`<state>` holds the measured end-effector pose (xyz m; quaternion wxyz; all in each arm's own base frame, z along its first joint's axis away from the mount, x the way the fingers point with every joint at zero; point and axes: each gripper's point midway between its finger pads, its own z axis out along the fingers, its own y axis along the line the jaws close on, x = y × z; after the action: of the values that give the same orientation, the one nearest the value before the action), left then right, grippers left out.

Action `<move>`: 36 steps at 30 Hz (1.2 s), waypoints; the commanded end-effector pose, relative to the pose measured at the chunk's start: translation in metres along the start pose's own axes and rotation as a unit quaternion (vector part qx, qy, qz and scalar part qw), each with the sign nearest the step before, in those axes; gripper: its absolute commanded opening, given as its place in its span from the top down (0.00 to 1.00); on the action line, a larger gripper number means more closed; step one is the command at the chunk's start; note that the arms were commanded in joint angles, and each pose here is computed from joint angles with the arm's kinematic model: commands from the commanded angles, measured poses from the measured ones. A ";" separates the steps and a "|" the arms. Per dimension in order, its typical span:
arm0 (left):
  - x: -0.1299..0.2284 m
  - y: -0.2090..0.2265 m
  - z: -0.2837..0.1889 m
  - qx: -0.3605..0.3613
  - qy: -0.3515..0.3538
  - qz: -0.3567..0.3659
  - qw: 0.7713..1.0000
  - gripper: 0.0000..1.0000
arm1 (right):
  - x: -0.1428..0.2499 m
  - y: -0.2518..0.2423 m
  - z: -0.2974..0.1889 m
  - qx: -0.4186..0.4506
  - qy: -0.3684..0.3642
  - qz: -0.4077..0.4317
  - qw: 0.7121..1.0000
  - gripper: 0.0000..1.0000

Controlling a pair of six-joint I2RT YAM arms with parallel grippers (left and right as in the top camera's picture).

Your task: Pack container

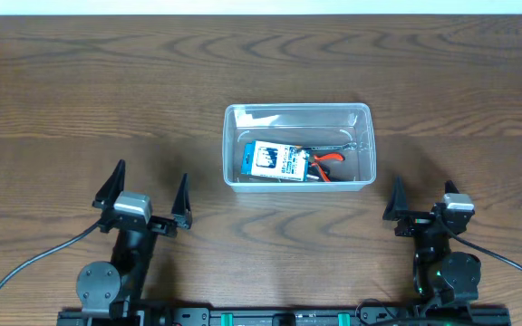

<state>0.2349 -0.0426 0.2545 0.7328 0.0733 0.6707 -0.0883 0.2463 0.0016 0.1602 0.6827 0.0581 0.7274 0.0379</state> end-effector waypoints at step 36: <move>0.083 0.038 -0.004 -0.091 0.046 -0.050 0.994 0.02 | 0.002 0.004 0.000 -0.010 0.001 0.005 1.000 0.01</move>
<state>0.2465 -0.0113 0.1733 0.7007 -0.0099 0.7107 -0.0620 0.2463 0.0016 0.1603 0.6828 0.0581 0.7273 0.0379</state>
